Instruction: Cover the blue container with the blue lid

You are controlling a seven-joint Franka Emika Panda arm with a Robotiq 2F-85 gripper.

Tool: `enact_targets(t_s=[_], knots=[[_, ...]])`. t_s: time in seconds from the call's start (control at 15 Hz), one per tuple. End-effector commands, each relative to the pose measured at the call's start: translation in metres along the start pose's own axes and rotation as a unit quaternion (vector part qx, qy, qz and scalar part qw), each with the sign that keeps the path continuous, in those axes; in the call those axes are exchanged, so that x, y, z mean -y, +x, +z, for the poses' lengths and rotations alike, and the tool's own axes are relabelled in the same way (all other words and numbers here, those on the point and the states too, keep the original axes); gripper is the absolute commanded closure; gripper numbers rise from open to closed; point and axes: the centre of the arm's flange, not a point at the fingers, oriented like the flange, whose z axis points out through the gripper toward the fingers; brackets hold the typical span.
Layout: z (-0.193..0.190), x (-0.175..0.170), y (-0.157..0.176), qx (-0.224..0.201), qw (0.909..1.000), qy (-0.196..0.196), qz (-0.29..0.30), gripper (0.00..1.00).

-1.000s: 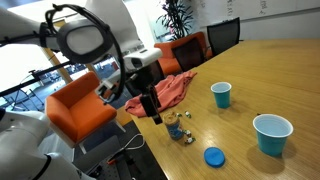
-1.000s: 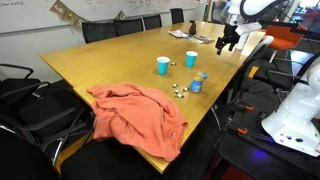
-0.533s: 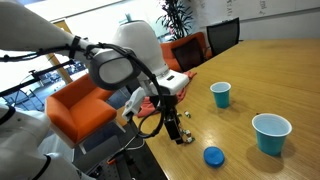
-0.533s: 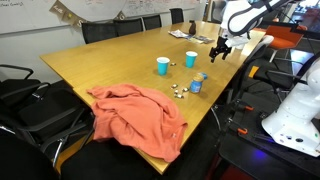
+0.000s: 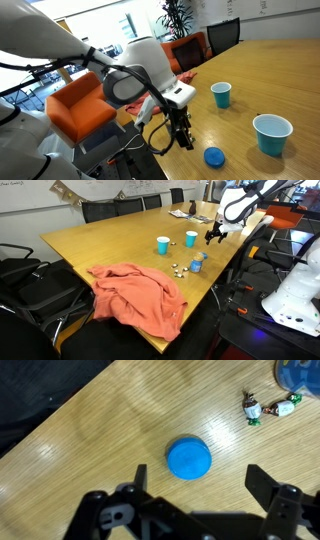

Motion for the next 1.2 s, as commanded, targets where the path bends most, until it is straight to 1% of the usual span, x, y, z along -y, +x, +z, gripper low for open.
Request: enact_targets(t_s=[0.0, 0.27, 0.53, 0.8, 1.13], knots=[[0.048, -0.001, 0.02, -0.001, 0.9989, -0.002, 0.047, 0.0], [0.08, -0.002, 0.036, 0.017, 0.997, 0.009, 0.075, 0.0], [0.096, 0.008, 0.052, 0.027, 0.995, 0.01, 0.096, 0.0], [0.108, 0.014, 0.061, 0.028, 0.9948, 0.005, 0.098, 0.0], [0.122, 0.017, 0.063, 0.034, 0.9948, -0.003, 0.096, 0.0]])
